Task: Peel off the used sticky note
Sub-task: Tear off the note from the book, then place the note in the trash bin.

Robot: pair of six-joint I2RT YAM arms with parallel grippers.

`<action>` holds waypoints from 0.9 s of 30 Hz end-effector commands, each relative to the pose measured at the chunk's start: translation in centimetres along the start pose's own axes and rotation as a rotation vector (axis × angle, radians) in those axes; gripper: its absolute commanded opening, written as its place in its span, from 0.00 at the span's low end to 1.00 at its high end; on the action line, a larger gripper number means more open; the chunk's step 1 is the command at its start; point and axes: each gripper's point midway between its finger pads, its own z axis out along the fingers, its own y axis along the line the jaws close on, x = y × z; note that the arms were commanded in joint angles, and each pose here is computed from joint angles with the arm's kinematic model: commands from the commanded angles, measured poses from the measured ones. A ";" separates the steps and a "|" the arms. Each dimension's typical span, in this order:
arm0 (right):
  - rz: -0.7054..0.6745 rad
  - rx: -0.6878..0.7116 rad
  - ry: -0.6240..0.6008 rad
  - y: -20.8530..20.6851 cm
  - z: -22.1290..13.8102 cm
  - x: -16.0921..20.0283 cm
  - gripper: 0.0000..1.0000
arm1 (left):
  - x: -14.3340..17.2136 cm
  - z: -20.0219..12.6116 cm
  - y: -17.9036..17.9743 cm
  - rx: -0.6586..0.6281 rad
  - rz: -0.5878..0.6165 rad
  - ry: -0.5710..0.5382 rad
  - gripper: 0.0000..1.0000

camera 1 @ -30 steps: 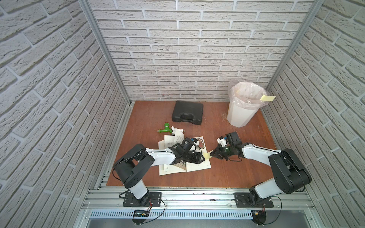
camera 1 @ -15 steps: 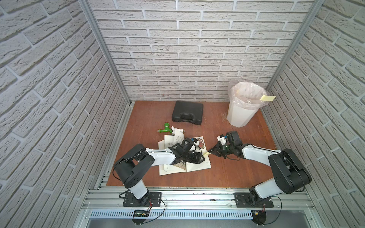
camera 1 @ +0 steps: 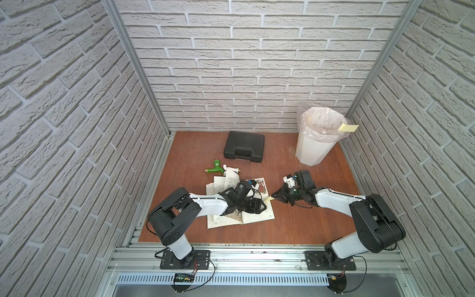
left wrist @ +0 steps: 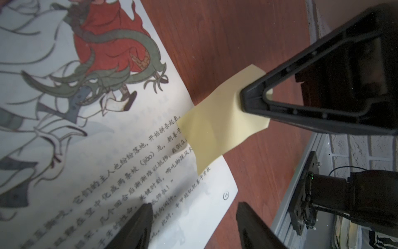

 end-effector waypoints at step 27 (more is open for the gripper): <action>-0.464 -0.002 -0.415 16.0 -18.7 -3.5 0.03 | -0.5 -1.3 -0.9 0.034 -0.014 -0.049 0.69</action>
